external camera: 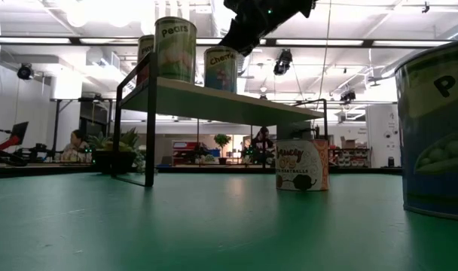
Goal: Pick and place cans onto a shelf
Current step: Adjust the cans on the shelf
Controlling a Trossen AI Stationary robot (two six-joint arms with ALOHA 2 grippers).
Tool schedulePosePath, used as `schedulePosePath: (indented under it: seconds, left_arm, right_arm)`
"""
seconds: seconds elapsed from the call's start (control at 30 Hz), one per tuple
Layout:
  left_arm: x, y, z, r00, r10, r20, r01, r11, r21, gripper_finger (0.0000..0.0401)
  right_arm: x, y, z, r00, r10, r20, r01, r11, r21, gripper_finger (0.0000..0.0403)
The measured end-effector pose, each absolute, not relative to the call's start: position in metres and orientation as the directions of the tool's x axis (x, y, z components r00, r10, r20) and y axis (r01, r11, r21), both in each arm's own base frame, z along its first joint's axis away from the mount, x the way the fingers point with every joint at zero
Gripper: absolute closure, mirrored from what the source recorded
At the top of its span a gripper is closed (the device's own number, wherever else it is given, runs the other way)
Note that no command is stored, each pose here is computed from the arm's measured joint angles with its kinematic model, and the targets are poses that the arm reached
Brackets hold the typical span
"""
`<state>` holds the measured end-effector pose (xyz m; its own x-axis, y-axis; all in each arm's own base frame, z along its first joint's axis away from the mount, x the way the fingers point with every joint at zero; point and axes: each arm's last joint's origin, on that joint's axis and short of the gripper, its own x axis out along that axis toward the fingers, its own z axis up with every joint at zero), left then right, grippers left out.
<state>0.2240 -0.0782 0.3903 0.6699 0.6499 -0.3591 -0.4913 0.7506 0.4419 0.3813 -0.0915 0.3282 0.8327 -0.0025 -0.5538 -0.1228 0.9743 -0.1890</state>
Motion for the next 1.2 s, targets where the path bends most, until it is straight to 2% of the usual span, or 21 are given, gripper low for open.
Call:
schedulePosePath:
  seconds: [0.33,1.2]
  left_arm:
    - [0.224,-0.078,0.390,0.670,0.650,-0.359,-0.491,0.751,0.442,0.0401]
    - [0.224,-0.078,0.390,0.670,0.650,-0.359,-0.491,0.751,0.442,0.0401]
  right_arm:
    - [0.382,-0.073,0.328,0.816,0.050,-0.576,-0.204,0.957,-0.206,0.0390]
    - [0.370,-0.073,0.344,0.816,0.032,-0.577,-0.199,0.953,-0.229,0.0390]
